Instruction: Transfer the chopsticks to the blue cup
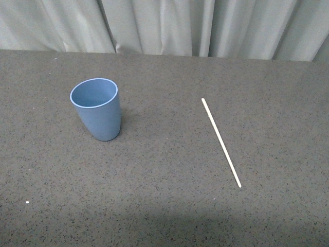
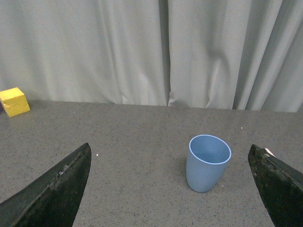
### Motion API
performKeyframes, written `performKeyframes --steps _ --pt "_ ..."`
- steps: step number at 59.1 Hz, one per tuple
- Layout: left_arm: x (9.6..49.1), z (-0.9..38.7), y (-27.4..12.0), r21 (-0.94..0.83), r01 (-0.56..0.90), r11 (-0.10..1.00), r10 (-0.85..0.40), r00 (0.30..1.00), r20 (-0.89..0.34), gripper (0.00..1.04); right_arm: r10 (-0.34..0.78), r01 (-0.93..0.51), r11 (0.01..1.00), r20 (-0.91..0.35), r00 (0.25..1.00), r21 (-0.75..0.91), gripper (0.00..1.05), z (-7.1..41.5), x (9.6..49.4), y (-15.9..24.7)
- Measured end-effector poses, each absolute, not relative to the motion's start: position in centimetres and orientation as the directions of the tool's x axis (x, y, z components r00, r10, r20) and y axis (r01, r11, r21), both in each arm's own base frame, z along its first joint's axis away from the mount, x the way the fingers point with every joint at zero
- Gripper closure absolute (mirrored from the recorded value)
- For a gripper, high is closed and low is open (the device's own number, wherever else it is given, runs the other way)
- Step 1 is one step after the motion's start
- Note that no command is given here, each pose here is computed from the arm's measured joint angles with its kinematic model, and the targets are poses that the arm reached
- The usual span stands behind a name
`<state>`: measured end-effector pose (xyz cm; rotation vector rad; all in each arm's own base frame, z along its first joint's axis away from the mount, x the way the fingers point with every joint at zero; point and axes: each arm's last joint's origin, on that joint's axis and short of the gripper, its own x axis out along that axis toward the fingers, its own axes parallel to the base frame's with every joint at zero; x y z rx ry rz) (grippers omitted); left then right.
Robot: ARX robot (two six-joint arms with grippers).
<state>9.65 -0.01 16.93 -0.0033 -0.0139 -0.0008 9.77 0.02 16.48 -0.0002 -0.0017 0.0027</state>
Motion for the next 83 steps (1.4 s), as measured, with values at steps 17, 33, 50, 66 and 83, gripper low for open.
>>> performKeyframes --steps 17,33,50,66,83 --pt "9.65 16.93 -0.01 -0.003 0.001 1.0 -0.001 1.0 0.014 0.07 0.003 -0.003 1.0 0.002 1.0 0.0 0.09 16.48 9.77 0.02" --pt "9.65 16.93 -0.01 -0.003 0.001 1.0 -0.001 1.0 0.014 0.07 0.003 -0.003 1.0 0.002 1.0 0.0 0.09 16.48 9.77 0.02" --pt "9.65 16.93 -0.01 -0.003 0.001 1.0 -0.001 1.0 0.014 0.07 0.003 -0.003 1.0 0.002 1.0 0.0 0.09 16.48 9.77 0.02" --pt "9.65 16.93 -0.01 -0.003 0.001 1.0 -0.001 1.0 0.014 0.07 0.003 -0.003 1.0 0.002 1.0 0.0 0.09 16.48 9.77 0.02" --pt "9.65 16.93 -0.01 -0.003 0.001 1.0 -0.001 1.0 0.014 0.07 0.003 -0.003 1.0 0.002 1.0 0.0 0.09 16.48 9.77 0.02"
